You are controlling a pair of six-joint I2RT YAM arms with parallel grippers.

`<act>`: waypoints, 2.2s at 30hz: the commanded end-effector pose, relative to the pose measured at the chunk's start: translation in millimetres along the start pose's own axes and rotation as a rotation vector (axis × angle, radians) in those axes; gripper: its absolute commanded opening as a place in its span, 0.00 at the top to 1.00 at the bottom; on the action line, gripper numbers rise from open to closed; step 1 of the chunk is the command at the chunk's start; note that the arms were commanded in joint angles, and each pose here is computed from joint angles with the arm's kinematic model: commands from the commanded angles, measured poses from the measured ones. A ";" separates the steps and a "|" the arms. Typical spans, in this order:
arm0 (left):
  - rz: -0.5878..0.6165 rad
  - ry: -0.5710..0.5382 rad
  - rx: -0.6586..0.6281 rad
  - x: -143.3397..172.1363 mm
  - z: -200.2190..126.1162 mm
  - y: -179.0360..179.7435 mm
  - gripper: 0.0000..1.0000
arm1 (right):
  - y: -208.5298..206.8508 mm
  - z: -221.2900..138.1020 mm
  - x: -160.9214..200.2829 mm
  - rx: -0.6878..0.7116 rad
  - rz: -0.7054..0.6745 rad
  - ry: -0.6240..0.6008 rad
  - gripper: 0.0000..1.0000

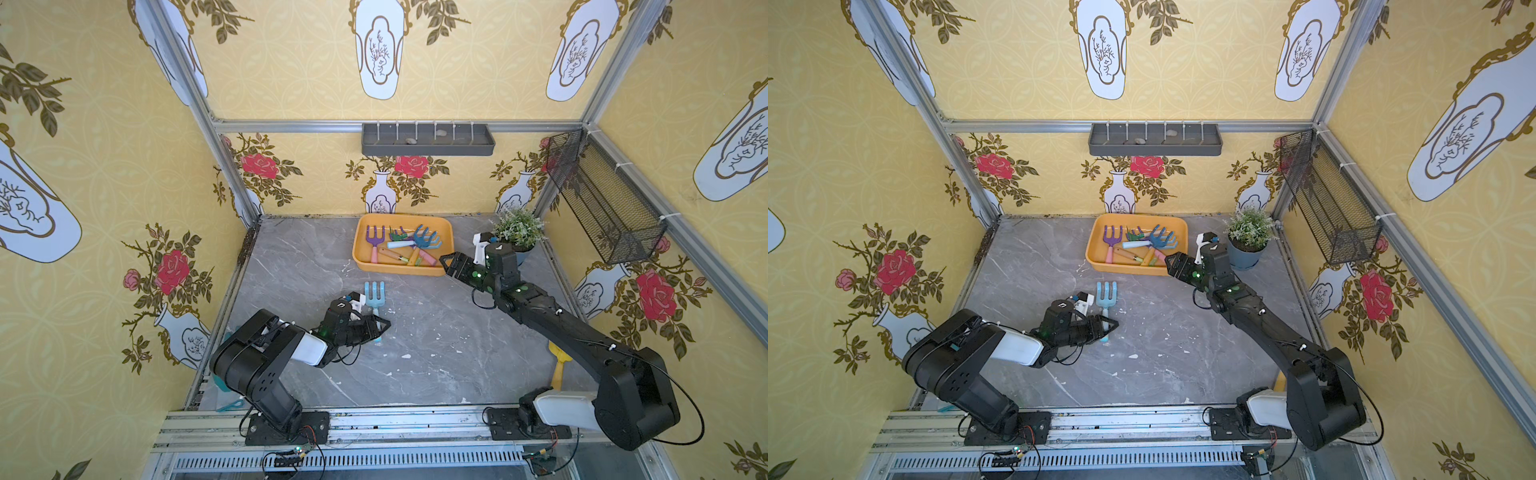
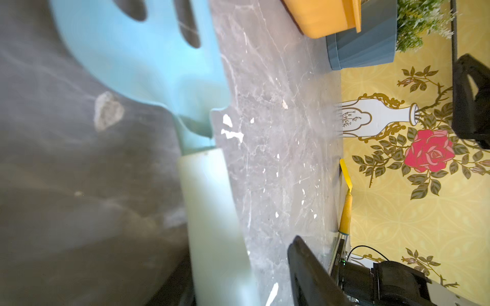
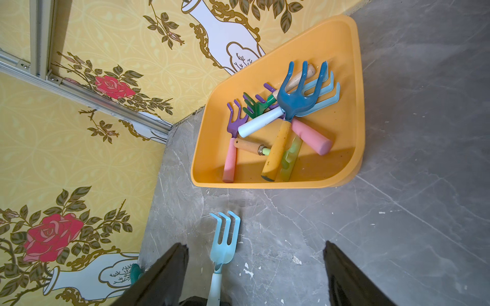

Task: Take the hand rake out of the storage box
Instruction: Place the rake at the center of the board, then adjust the storage box at the center of the board.

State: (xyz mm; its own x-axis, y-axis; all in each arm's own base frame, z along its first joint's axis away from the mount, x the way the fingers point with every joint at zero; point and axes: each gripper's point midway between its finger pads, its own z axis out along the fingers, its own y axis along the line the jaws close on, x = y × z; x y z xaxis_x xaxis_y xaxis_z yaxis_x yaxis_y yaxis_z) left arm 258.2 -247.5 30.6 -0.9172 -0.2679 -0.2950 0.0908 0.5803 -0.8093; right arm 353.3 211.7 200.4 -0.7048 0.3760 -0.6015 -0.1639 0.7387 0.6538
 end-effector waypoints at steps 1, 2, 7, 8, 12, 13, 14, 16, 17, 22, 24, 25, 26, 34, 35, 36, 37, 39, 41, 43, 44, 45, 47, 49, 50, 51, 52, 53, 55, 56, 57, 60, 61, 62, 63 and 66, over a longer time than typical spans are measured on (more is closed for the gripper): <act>-0.030 0.017 -0.183 6.2 -6.7 34.2 0.43 | -1.8 0.0 -2.7 0.006 -0.011 -0.013 0.16; -0.023 0.016 -0.226 4.8 -10.6 38.1 0.41 | -3.6 0.3 -1.9 0.010 -0.010 -0.011 0.16; 0.038 -0.012 -0.505 -10.3 -39.0 58.8 0.29 | -7.2 -0.4 -4.3 0.017 -0.012 -0.018 0.15; 0.062 -0.018 -0.572 -13.5 -45.3 62.2 0.28 | -7.5 -0.4 -4.7 0.017 -0.014 -0.019 0.15; 0.161 0.006 -0.791 -17.0 -58.6 60.6 0.26 | -10.3 0.6 -4.0 0.021 -0.017 -0.016 0.15; 0.187 0.010 -0.827 -17.9 -58.6 57.6 0.27 | -9.9 0.6 -4.3 0.019 -0.019 -0.016 0.15; 0.215 0.013 -0.866 -18.3 -57.6 53.4 0.27 | -11.9 1.2 -3.8 0.023 -0.016 -0.015 0.14; 0.256 0.027 -0.929 -19.0 -53.4 50.1 0.28 | -12.6 1.3 -3.7 0.020 -0.016 -0.014 0.14; 0.261 0.037 -0.970 -18.9 -52.2 52.7 0.33 | -13.4 1.3 -2.9 0.020 -0.016 -0.011 0.14; 0.265 0.085 -1.057 -16.6 -39.8 69.4 0.52 | -18.4 -0.9 -4.0 0.040 -0.031 -0.021 0.15; 0.261 0.077 -1.079 -17.6 -39.4 73.7 0.62 | -23.8 1.2 -4.2 0.066 -0.044 -0.019 0.15; 0.260 0.070 -1.082 -18.7 -40.0 74.1 0.66 | -26.7 3.8 -3.4 0.080 -0.049 -0.012 0.16; 0.256 0.060 -1.083 -20.7 -40.7 74.6 0.68 | -31.3 7.5 -2.1 0.102 -0.051 0.000 0.16; 0.204 0.007 -1.052 -34.3 -45.0 82.0 0.80 | -69.5 45.3 5.5 0.266 -0.059 0.077 0.24; 0.212 0.007 -1.040 -35.6 -43.0 81.6 0.80 | -73.7 50.3 5.1 0.289 -0.059 0.084 0.25; 0.223 0.008 -1.037 -36.7 -41.5 81.4 0.79 | -79.0 55.5 4.9 0.310 -0.061 0.087 0.26; 0.230 0.011 -1.036 -37.1 -40.4 81.5 0.78 | -83.4 60.0 3.6 0.326 -0.061 0.089 0.28; 0.249 0.017 -1.037 -39.3 -38.5 81.4 0.77 | -91.7 70.9 1.6 0.357 -0.060 0.094 0.33; 0.264 0.023 -1.040 -39.1 -39.2 82.1 0.75 | -99.7 83.2 -1.9 0.384 -0.060 0.103 0.40; 0.287 0.028 -1.030 -39.1 -40.1 81.9 0.73 | -107.4 93.2 -8.4 0.413 -0.064 0.101 0.43; 0.294 0.026 -1.031 -39.7 -41.8 81.8 0.72 | -110.5 99.7 -12.1 0.417 -0.068 0.100 0.44; 0.305 0.029 -1.024 -39.6 -41.8 81.0 0.69 | -113.9 105.5 -16.2 0.413 -0.063 0.104 0.44; 0.326 0.029 -1.022 -41.2 -44.2 78.7 0.61 | -123.1 119.4 -25.3 0.398 -0.033 0.116 0.52; 0.332 0.013 -1.014 -44.5 -47.8 73.2 0.58 | -127.6 131.4 -31.6 0.381 -0.032 0.121 0.58; 0.332 0.003 -1.003 -45.7 -49.8 69.3 0.55 | -130.2 136.6 -33.3 0.388 -0.032 0.124 0.62; 0.332 -0.007 -0.991 -47.2 -51.5 65.1 0.52 | -132.9 141.0 -33.4 0.391 -0.035 0.130 0.64; 0.359 -0.008 -0.974 -49.5 -53.8 59.1 0.46 | -132.7 146.4 -35.6 0.386 -0.042 0.130 0.67; 0.372 -0.018 -0.953 -51.1 -55.6 53.4 0.43 | -136.0 150.7 -37.5 0.393 -0.044 0.131 0.71; 0.386 -0.052 -0.929 -55.9 -64.2 43.8 0.37 | -140.7 157.0 -39.9 0.402 -0.040 0.139 0.79; 0.386 -0.073 -0.917 -58.6 -69.9 39.5 0.34 | -142.4 160.1 -40.9 0.402 -0.039 0.139 0.81; 0.383 -0.089 -0.900 -59.7 -74.5 36.0 0.30 | -142.9 162.3 -42.1 0.400 -0.038 0.138 0.83; 0.376 -0.151 -0.810 -64.8 -86.9 20.4 0.24 | -141.8 170.6 -48.0 0.387 -0.043 0.128 0.88; 0.374 -0.172 -0.780 -66.4 -91.2 15.1 0.22 | -141.7 173.9 -50.0 0.386 -0.050 0.128 0.91; 0.372 -0.192 -0.760 -67.5 -95.0 11.9 0.20 | -141.9 176.8 -51.2 0.388 -0.054 0.128 0.92; 0.371 -0.207 -0.743 -67.2 -99.3 9.9 0.18 | -142.7 179.1 -52.6 0.390 -0.059 0.129 0.92; 0.358 -0.251 -0.707 -66.8 -111.0 8.1 0.14 | -140.8 185.2 -57.3 0.378 -0.082 0.125 0.92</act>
State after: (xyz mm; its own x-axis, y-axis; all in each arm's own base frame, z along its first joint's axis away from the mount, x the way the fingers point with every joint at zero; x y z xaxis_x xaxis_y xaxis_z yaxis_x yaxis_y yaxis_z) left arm 278.1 -139.4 96.0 -0.7752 -0.0749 -0.6273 0.0019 0.9927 -0.1208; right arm 540.3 188.3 59.4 -0.7817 0.2654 -0.5643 0.0376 0.9233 0.3821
